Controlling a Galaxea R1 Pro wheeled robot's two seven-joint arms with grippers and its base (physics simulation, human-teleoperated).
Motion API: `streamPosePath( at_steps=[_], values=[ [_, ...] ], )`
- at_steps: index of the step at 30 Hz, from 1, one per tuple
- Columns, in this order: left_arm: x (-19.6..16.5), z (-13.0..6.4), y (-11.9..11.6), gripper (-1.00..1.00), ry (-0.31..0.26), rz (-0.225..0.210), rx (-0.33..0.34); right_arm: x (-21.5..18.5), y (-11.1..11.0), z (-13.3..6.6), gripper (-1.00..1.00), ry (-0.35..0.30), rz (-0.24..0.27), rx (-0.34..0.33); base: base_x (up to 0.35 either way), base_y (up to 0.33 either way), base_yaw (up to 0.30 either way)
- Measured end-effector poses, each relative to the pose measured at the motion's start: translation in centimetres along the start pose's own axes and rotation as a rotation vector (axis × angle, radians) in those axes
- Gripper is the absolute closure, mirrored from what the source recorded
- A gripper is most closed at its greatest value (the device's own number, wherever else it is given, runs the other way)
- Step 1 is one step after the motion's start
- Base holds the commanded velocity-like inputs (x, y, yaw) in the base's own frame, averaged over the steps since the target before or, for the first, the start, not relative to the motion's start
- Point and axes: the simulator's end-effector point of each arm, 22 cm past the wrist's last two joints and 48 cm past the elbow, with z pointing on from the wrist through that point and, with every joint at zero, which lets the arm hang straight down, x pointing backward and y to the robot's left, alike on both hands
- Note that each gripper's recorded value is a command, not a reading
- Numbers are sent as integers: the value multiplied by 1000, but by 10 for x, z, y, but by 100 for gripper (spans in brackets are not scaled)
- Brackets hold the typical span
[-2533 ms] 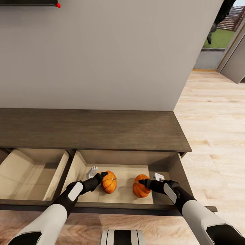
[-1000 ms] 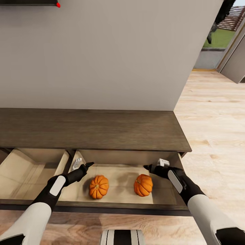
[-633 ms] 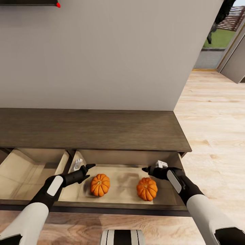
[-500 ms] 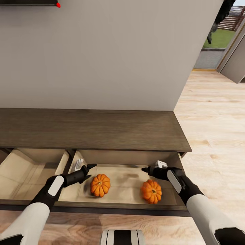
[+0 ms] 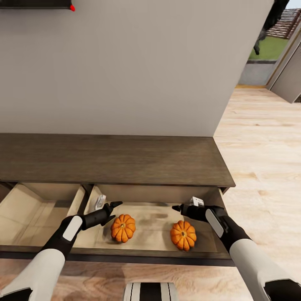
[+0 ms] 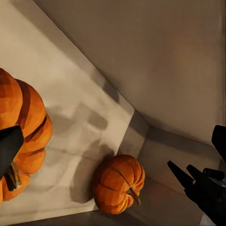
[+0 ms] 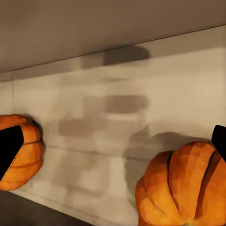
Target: Place each of the two pumpkins and all three candles from the living room inside a cabinet in the living room (use any cabinet), then make sure every cabinet is closed, and position the cauldron so it is next to a table in the living room.
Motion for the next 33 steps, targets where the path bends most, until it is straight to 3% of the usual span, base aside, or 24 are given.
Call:
streamPosePath(
  at_steps=[2,7,9,20,33],
  values=[
    [7,3,-8,-100,16,20,5,-3,3,-3,-100,-6,-3,-3,0,0,0],
    [45,16,-23,-100,126,157,-21,-9,12,-9,-100,-19,-12,-13,0,0,0],
    [49,16,-28,-100,138,180,-21,-12,15,-12,-100,-25,-15,-16,0,0,0],
    [36,3,-65,-100,106,239,18,-19,33,-29,-100,-22,-15,-46,0,0,0],
    [28,-12,-93,-100,103,243,19,-30,48,-48,-100,1,-7,-45,0,0,0]
  ],
)
